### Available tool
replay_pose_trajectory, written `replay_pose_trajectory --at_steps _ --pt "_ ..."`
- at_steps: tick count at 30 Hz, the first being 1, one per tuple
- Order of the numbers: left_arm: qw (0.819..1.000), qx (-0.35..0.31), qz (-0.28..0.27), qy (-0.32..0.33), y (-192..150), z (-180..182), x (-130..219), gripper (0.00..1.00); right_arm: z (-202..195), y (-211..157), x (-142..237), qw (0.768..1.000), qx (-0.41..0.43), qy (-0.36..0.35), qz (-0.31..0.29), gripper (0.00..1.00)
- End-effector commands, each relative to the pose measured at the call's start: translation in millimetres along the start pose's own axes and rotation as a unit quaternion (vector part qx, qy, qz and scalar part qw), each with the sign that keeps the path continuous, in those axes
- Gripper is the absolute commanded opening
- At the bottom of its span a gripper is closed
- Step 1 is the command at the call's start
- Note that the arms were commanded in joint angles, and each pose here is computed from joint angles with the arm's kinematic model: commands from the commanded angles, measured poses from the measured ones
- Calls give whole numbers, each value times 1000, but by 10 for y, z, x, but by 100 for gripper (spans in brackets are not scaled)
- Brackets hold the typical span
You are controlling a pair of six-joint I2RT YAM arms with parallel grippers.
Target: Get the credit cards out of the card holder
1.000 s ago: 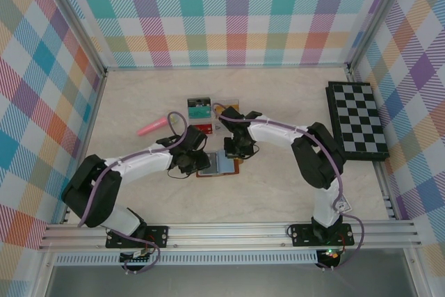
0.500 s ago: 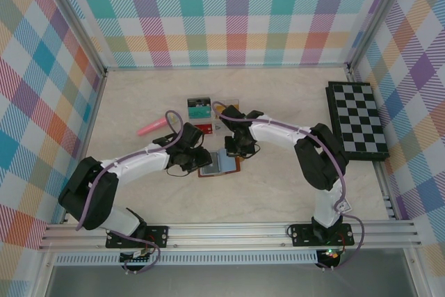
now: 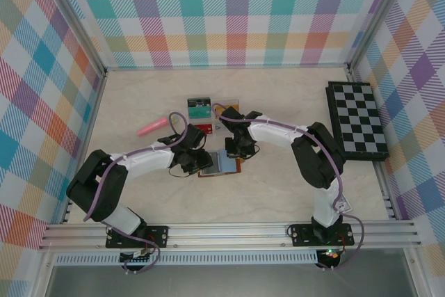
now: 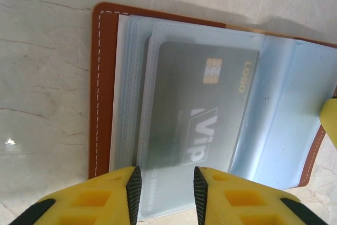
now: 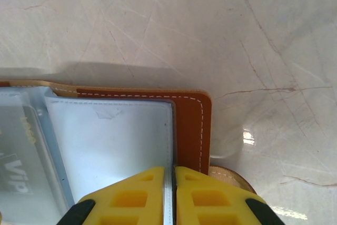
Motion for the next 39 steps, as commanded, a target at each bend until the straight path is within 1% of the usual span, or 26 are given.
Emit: replay_pose_trajectory --at_steps 1,8,11,12,14,17,19,23,26,34,39 --pt "1000 11 6 4 31 -1 -41 37 -62 -79 -83 1000 2 -6 21 12" --pt "1000 9 14 -9 24 -56 -58 38 -64 -78 -93 1000 0 -3 23 12" --pt "999 7 29 -30 -12 -112 -50 37 -55 -79 -101 1000 2 0 24 12" --pt "998 1 28 -59 5 -215 -41 37 -58 -82 -106 1000 1 1 26 12" --pt "996 -1 35 -79 -4 -269 -23 36 -52 -85 -118 1000 1 4 27 11" --pt "995 -2 37 -94 5 -302 8 36 -43 -89 -123 1000 0 7 28 11" --pt "996 -2 32 -89 21 -270 27 35 -50 -96 -129 1000 0 6 29 11" --pt "1000 -4 -6 -22 100 -60 118 36 -67 -102 -127 1000 -2 3 29 11" --pt "1000 -7 -16 -5 117 3 137 37 -77 -107 -125 1000 -2 2 29 11" --pt "1000 -5 -1 -8 102 -6 43 38 -86 -120 -134 1000 -2 3 30 11" --pt "1000 -9 10 -26 76 -73 32 32 -87 -123 -136 1000 -2 3 30 11"
Point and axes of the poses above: each hand's point on the last joint's axis, 136 mm out from that joint toward the fingers, its own x axis back along the fingers, its own z axis along the line the jaws close on, y = z × x, the point moved 3 cm from there along x, back along the fingers, and after that the axes turned 12 degrees about x, right-handed, at the moved point
